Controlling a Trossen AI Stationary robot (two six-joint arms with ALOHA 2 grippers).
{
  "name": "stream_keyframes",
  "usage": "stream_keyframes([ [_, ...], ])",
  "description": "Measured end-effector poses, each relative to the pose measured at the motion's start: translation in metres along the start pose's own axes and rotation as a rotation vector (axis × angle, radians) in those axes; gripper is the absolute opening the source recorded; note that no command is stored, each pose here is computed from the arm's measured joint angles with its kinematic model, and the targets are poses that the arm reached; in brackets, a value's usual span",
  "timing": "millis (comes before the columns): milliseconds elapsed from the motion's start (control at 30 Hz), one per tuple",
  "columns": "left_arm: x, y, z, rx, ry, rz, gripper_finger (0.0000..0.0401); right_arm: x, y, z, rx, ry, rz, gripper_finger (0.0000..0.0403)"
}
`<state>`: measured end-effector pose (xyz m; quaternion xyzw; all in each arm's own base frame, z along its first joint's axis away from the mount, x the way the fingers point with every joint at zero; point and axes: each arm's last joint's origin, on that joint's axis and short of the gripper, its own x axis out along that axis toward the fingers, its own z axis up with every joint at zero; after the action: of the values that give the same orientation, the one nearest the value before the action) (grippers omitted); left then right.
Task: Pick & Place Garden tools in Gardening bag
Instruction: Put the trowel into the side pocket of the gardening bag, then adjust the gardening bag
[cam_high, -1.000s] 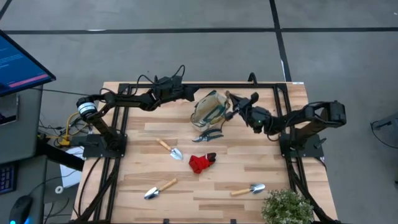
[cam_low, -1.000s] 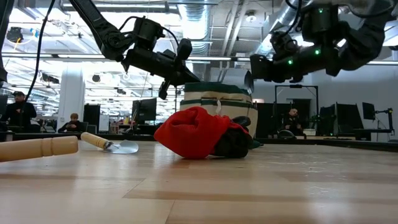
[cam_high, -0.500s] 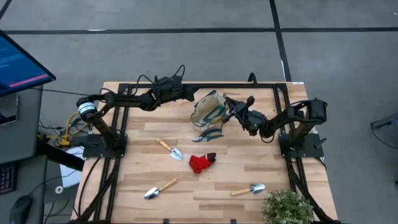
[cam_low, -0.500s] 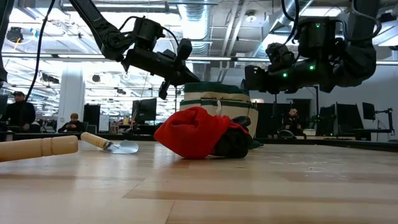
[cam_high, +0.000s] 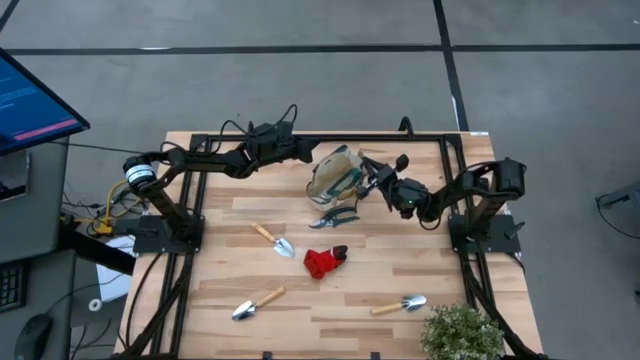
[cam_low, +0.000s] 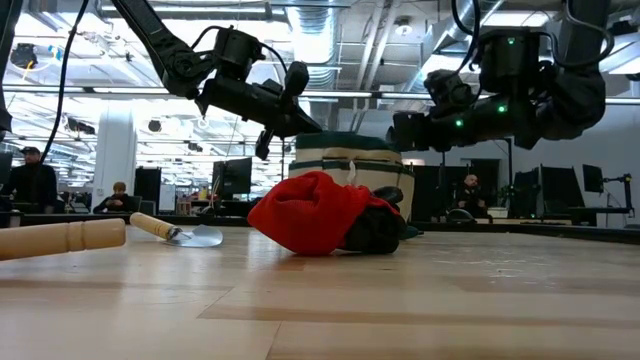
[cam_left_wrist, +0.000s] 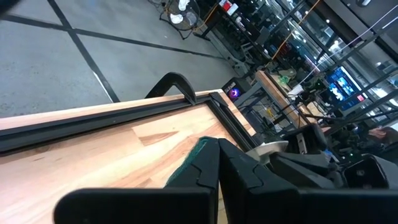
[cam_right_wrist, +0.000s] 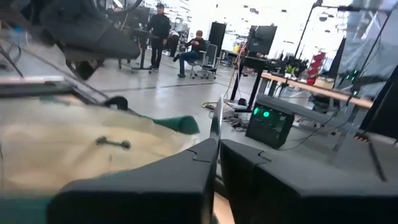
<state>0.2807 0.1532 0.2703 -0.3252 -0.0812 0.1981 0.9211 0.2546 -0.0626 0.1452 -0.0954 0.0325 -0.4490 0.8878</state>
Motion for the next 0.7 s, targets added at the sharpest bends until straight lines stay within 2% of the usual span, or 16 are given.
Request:
stream_keyframes([
  [300, -0.004, 0.0, 0.008, 0.034, -0.023, -0.003, 0.0003, -0.006, -0.007, 0.024, -0.027, -0.064, -0.049, 0.01],
  [500, -0.027, -0.011, 0.037, 0.137, -0.088, -0.004, 0.0003, -0.022, -0.005, 0.067, -0.044, -0.162, -0.006, 0.0137],
  [567, -0.041, -0.014, 0.044, 0.167, -0.045, 0.015, 0.0003, -0.026, 0.002, 0.083, -0.063, -0.149, 0.029, 0.0142],
  [700, -0.075, -0.02, 0.044, 0.203, 0.134, 0.114, 0.0003, -0.037, 0.014, 0.114, -0.109, -0.05, 0.031, 0.0142],
])
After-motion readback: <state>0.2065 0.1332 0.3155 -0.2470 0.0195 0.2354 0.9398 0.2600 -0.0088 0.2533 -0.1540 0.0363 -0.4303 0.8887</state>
